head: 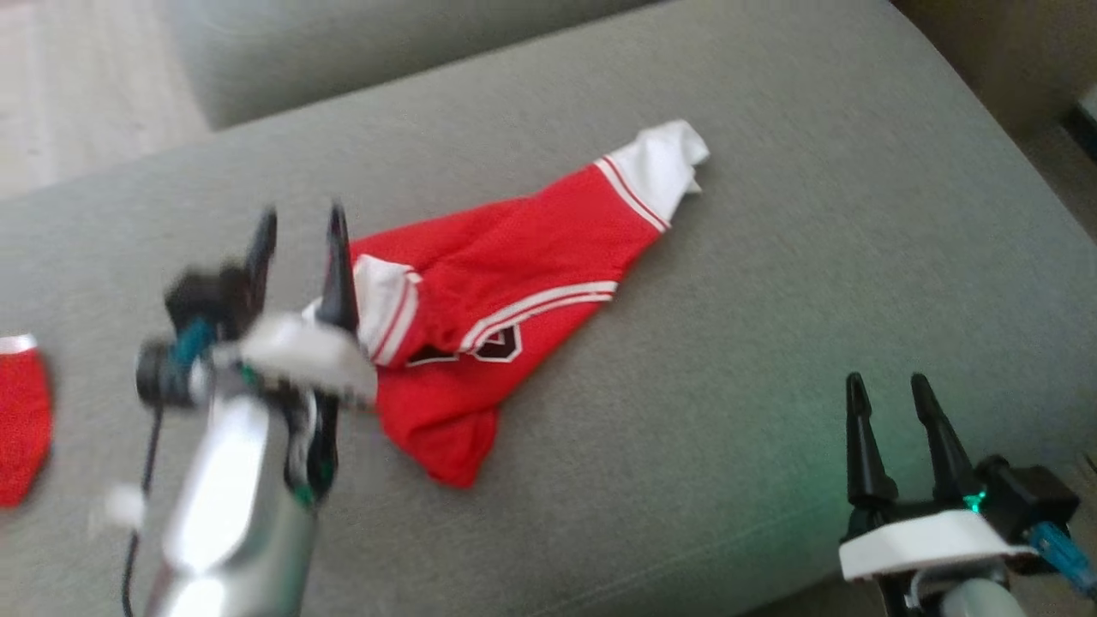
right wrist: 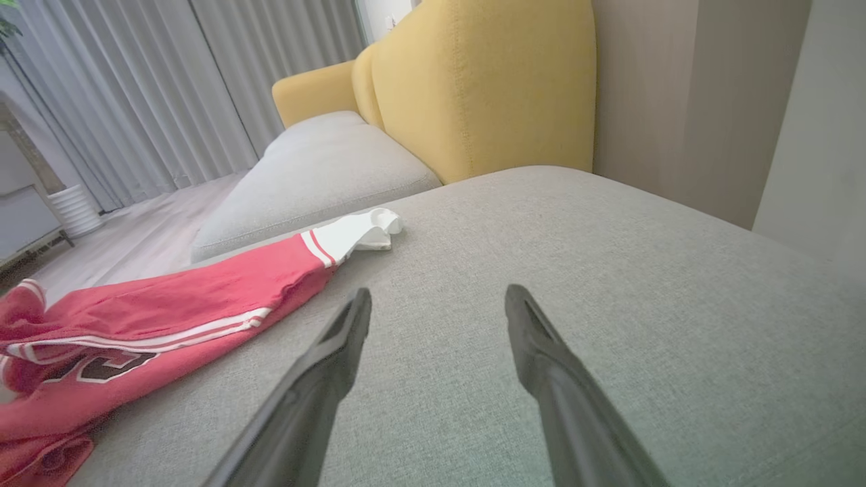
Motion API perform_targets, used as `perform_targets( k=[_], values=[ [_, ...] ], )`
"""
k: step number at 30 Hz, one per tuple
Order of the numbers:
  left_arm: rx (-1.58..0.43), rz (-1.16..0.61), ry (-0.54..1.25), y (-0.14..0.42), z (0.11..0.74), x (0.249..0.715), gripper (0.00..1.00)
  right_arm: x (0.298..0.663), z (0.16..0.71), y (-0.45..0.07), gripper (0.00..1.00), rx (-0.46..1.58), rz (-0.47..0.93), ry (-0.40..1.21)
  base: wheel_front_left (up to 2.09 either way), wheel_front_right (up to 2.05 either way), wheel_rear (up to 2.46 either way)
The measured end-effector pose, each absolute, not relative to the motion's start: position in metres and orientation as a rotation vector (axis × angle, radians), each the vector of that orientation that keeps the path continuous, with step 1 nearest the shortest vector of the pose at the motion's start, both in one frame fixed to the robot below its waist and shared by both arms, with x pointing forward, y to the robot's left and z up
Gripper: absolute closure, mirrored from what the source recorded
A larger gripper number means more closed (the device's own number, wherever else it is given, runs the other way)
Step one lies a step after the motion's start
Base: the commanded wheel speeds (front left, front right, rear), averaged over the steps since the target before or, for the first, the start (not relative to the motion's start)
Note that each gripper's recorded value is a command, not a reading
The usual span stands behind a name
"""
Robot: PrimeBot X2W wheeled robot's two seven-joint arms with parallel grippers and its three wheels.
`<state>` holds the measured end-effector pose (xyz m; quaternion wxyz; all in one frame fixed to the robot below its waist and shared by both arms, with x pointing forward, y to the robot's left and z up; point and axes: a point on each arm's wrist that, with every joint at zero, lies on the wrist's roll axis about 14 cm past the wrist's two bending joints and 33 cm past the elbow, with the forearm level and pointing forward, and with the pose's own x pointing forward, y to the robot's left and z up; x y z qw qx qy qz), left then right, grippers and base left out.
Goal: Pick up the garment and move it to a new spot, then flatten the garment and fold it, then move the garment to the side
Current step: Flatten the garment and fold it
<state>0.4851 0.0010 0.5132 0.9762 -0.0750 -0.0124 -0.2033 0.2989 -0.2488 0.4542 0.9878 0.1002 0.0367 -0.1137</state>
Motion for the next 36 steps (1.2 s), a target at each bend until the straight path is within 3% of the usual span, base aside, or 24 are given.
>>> perform_targets(
  k=[7,14,23,31,32,33,36],
  values=[
    [-0.194,-0.309,0.092,0.045,0.469,0.415,0.00,0.307,0.462,-0.231,0.00,0.196,-0.158,0.046,0.00,0.00,0.00],
    [-0.268,-0.315,0.235,0.041,0.437,0.364,0.00,0.316,0.459,-0.211,0.00,0.190,-0.089,0.061,0.00,0.00,0.00],
    [-0.341,-0.402,0.444,-0.001,0.404,0.338,0.00,0.319,0.452,-0.205,0.00,0.180,-0.070,0.089,0.00,0.00,0.00],
    [-0.368,-0.431,0.521,-0.026,0.389,0.361,0.00,0.314,0.442,-0.213,0.00,0.174,-0.106,0.126,0.00,0.00,0.00],
    [-0.386,-0.440,0.522,-0.030,0.390,0.365,0.12,0.314,0.442,-0.216,0.00,0.175,-0.114,0.126,0.00,0.00,0.00],
    [-0.370,-0.464,0.514,-0.038,0.391,0.369,1.00,0.314,0.443,-0.221,0.00,0.180,-0.131,0.121,0.00,0.00,0.00],
    [-0.384,-0.478,0.485,-0.045,0.399,0.379,1.00,0.311,0.445,-0.227,0.00,0.183,-0.152,0.113,0.00,0.00,0.00]
  ],
)
